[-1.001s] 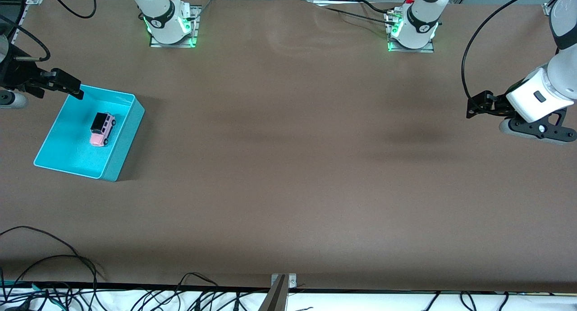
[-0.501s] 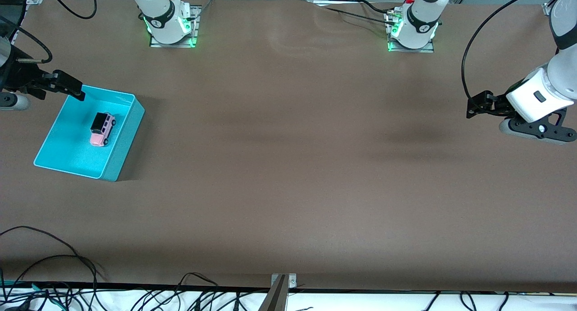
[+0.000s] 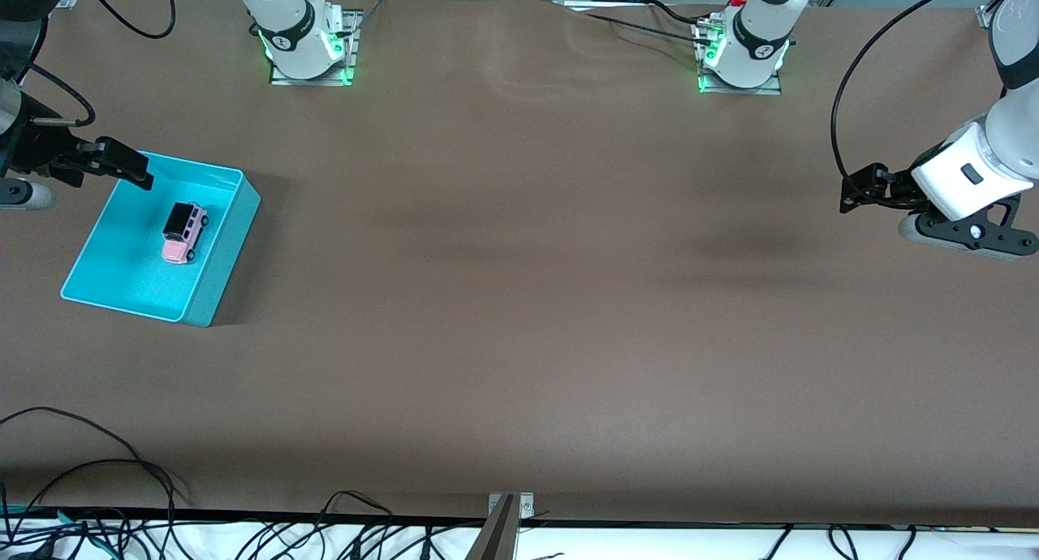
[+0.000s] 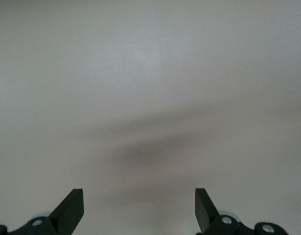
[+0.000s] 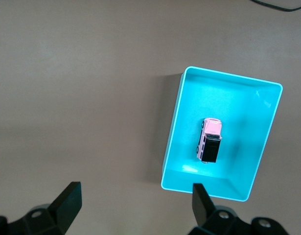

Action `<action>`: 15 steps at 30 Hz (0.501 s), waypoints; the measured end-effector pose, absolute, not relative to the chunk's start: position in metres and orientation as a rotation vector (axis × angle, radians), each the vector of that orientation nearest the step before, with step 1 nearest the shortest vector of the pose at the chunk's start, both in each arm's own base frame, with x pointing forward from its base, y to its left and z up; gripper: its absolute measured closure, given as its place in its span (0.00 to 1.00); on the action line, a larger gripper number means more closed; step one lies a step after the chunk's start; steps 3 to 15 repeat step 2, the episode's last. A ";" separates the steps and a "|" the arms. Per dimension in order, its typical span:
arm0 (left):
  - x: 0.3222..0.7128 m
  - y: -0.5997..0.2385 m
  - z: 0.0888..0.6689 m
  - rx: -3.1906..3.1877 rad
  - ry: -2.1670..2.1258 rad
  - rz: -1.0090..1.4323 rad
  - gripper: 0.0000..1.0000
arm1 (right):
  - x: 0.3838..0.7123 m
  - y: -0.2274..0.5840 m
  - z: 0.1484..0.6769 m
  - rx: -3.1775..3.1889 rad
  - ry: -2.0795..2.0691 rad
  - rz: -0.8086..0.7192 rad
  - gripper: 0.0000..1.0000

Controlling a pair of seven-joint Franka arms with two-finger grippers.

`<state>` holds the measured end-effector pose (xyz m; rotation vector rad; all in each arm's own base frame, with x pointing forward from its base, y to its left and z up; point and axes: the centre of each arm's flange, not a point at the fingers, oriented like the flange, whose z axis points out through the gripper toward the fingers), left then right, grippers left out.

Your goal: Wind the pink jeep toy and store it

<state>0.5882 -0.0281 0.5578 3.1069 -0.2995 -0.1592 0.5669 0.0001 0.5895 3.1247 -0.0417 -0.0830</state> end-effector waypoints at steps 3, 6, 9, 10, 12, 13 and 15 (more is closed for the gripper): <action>0.588 -0.028 0.558 3.107 -0.299 -0.159 0.00 | 0.567 0.000 0.589 3.125 -0.042 -0.084 0.00; 0.588 -0.028 0.558 3.107 -0.299 -0.159 0.00 | 0.567 0.000 0.589 3.125 -0.042 -0.084 0.00; 0.588 -0.028 0.558 3.107 -0.299 -0.159 0.00 | 0.567 0.000 0.589 3.125 -0.042 -0.084 0.00; 0.588 -0.028 0.558 3.107 -0.299 -0.159 0.00 | 0.567 0.000 0.589 3.125 -0.042 -0.084 0.00; 0.588 -0.028 0.558 3.107 -0.299 -0.159 0.00 | 0.567 0.000 0.589 3.125 -0.042 -0.084 0.00; 0.588 -0.028 0.558 3.107 -0.299 -0.159 0.00 | 0.567 0.000 0.589 3.125 -0.042 -0.084 0.00; 0.588 -0.028 0.558 3.107 -0.299 -0.159 0.00 | 0.567 0.000 0.589 3.125 -0.042 -0.084 0.00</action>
